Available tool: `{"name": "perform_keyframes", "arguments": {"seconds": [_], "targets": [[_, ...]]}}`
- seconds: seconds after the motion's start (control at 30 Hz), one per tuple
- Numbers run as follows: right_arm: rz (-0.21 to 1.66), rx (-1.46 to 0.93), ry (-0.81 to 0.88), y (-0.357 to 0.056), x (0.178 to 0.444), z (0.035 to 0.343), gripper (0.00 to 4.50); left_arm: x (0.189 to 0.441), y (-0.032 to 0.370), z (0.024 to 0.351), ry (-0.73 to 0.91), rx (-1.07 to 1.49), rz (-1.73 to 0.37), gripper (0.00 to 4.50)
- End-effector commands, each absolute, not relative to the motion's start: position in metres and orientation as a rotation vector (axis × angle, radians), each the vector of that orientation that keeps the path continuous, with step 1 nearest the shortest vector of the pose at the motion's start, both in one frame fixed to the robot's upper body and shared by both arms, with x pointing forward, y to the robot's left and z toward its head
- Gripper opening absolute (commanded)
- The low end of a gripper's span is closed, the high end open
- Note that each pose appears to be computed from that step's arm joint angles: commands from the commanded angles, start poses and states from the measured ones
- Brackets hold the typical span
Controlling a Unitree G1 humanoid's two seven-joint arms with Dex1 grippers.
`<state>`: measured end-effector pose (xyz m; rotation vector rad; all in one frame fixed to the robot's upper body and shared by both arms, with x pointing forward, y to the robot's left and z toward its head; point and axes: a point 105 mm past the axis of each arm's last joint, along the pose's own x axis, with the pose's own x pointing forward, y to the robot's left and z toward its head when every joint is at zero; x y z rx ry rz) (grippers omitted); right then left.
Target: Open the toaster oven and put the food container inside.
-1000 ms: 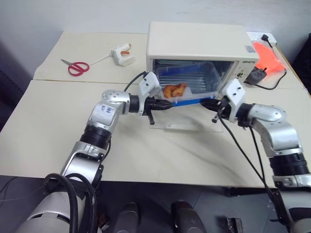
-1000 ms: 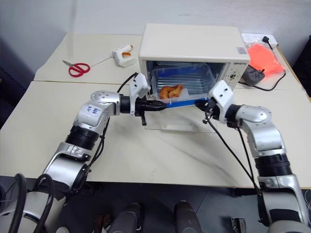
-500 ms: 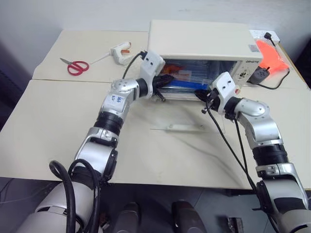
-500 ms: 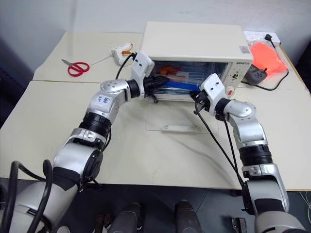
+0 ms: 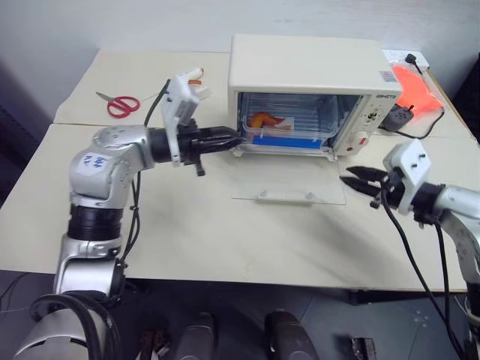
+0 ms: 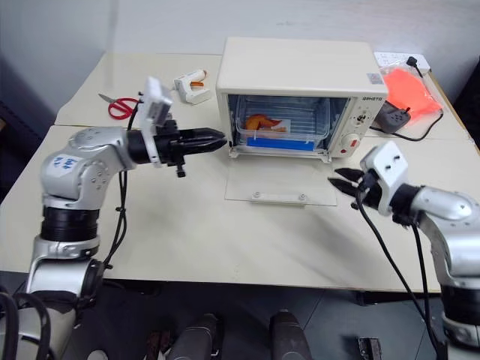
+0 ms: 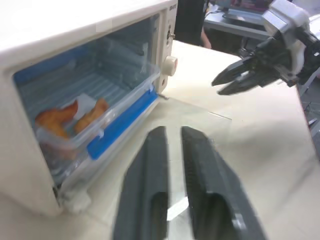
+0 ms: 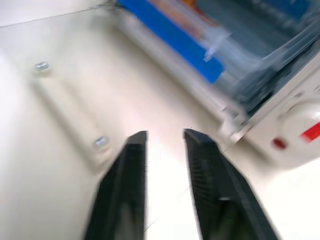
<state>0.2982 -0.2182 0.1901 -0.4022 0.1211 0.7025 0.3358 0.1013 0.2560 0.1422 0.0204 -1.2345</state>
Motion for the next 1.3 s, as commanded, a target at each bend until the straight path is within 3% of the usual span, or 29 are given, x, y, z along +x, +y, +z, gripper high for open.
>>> {"name": "perform_keyframes", "arguments": {"seconds": [0.03,0.27,0.33,0.53,0.63,0.8,0.83,1.07,1.3], "targets": [[0.736,-0.416,0.119,-0.213,0.276,0.199,2.52,0.311,0.103,0.272,-0.031,0.165,-1.322,2.03],[0.671,-0.350,0.173,-0.215,0.260,0.180,2.53,0.289,0.118,0.266,0.039,0.187,-1.337,4.11],[0.647,-0.332,0.194,-0.216,0.256,0.171,2.53,0.287,0.123,0.266,0.041,0.206,-1.315,4.44],[0.525,-0.253,0.213,-0.219,0.267,0.142,2.53,0.289,0.129,0.276,-0.001,0.215,-1.257,4.44],[0.456,-0.172,0.186,-0.220,0.279,0.133,1.94,0.294,0.133,0.281,-0.025,0.212,-1.207,4.50],[0.491,-0.128,0.194,-0.205,0.283,0.118,0.21,0.295,0.135,0.286,-0.038,0.217,-1.192,4.50],[0.495,-0.129,0.193,-0.203,0.285,0.117,0.03,0.295,0.134,0.287,-0.041,0.218,-1.192,4.50],[0.462,-0.145,0.163,-0.204,0.303,0.116,0.03,0.292,0.134,0.288,-0.037,0.225,-1.209,4.50],[0.446,-0.160,0.077,-0.207,0.323,0.138,0.03,0.294,0.135,0.290,-0.041,0.231,-1.205,4.50]]}}
